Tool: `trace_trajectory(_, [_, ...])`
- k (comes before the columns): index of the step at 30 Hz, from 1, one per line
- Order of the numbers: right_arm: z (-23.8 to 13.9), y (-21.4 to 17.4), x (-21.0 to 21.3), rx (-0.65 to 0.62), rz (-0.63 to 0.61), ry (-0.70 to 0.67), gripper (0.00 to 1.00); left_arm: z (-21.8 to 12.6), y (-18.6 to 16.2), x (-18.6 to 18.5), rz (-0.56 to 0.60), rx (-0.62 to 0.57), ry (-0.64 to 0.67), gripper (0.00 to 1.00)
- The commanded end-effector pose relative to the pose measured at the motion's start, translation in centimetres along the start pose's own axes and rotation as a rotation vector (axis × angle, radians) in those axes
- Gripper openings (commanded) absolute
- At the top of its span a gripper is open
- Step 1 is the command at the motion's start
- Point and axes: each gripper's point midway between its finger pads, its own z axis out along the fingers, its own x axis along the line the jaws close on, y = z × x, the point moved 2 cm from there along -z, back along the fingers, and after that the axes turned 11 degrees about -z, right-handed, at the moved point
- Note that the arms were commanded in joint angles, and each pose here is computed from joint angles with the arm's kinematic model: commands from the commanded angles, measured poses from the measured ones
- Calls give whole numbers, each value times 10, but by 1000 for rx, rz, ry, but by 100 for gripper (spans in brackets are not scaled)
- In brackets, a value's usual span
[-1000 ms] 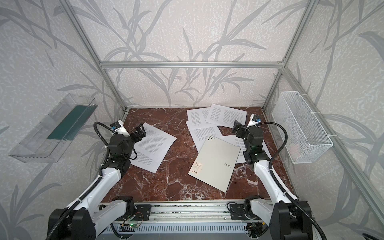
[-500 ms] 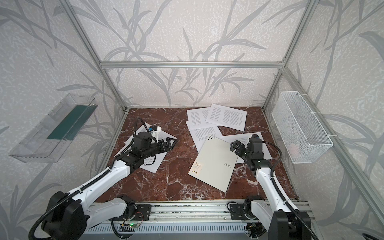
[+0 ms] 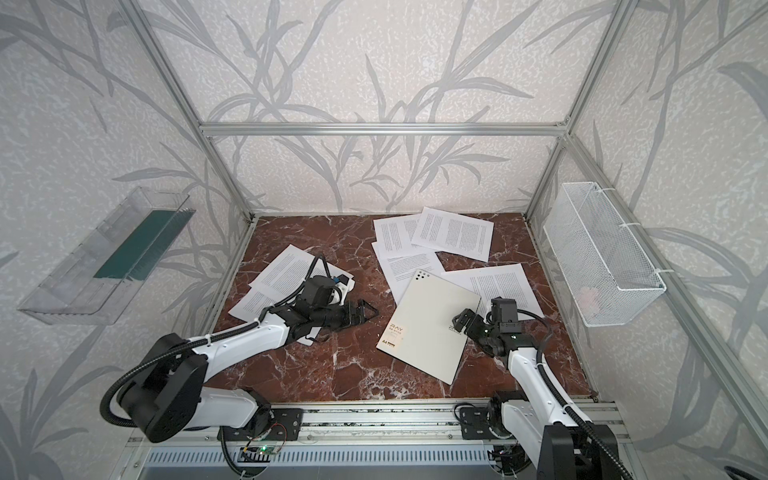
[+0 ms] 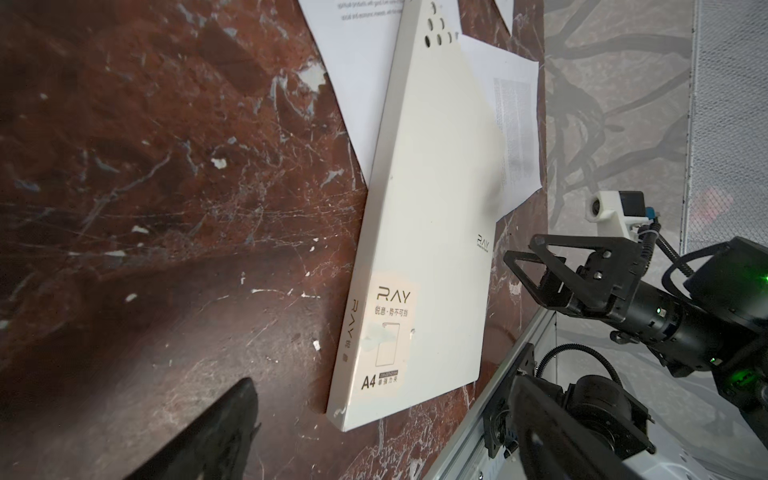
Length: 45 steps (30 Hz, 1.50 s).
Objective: Put the files into the folder
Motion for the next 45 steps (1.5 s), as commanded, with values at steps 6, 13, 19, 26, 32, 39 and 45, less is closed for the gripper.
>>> trace_trajectory(6, [13, -17, 16, 78, 10, 50, 99, 32, 4, -17, -22, 94, -82, 89])
trace_trajectory(13, [21, -18, 35, 81, -16, 77, 99, 58, 9, -20, -63, 141, -124, 82])
trace_trajectory(19, [32, -15, 56, 67, -21, 119, 99, 65, 31, -31, -70, 124, -143, 79])
trace_trajectory(26, [40, -8, 76, 27, -23, 136, 100, 47, 90, -35, -104, 10, -122, 77])
trace_trajectory(32, [29, 0, 73, -27, -43, 98, 99, -28, 92, -50, 59, -204, 58, 99])
trace_trajectory(39, [22, 2, 72, -46, -74, 86, 99, -107, 80, -29, -107, -456, -117, 99])
trace_trajectory(45, [16, 2, 71, -46, -100, 68, 99, -114, 35, -18, -201, -334, -149, 99])
